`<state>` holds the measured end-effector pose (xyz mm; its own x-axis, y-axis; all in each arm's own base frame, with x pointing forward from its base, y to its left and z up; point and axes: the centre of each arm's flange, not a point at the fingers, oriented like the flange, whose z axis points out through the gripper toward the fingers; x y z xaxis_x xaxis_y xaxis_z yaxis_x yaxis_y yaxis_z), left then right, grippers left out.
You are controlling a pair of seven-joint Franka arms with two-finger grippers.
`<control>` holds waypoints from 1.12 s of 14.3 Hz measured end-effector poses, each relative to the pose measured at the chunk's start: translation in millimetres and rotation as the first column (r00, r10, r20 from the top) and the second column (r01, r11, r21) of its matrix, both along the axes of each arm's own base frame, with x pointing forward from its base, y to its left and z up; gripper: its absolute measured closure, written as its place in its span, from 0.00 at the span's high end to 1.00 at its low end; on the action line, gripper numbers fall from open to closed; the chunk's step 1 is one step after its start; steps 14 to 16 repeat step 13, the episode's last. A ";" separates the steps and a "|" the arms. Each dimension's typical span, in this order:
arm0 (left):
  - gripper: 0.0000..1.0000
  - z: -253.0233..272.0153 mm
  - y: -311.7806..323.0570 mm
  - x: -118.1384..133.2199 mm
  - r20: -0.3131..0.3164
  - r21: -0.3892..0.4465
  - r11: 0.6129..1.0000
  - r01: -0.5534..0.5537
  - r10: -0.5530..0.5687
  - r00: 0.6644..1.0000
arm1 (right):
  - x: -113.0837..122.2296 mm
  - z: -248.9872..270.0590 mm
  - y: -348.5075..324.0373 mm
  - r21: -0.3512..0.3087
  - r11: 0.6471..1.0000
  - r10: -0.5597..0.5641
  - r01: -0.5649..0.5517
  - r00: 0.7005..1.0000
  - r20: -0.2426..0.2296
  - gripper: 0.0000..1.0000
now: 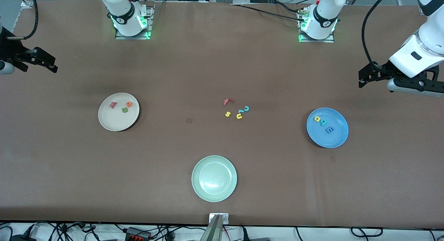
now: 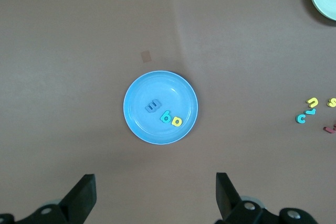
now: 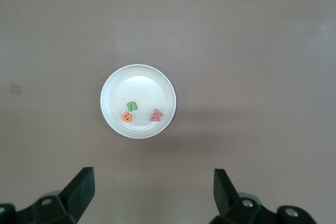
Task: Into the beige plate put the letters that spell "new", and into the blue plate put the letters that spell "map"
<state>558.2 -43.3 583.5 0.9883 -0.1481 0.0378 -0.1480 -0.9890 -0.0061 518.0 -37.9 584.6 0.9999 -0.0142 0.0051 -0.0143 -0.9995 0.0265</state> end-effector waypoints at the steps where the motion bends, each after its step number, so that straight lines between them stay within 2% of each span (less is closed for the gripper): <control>1: 1.00 0.0 0.0 0.0 0.000 0.000 1.000 0.000 0.000 1.000 | -0.1 0.0 -0.7 0.000 1.000 -0.001 0.001 1.000 0.000 1.00; 16: 1.00 0.0 0.0 0.0 0.000 0.000 1.000 0.000 0.000 1.000 | -0.3 0.0 -3.3 -0.003 1.000 -0.005 0.005 1.000 -0.001 1.00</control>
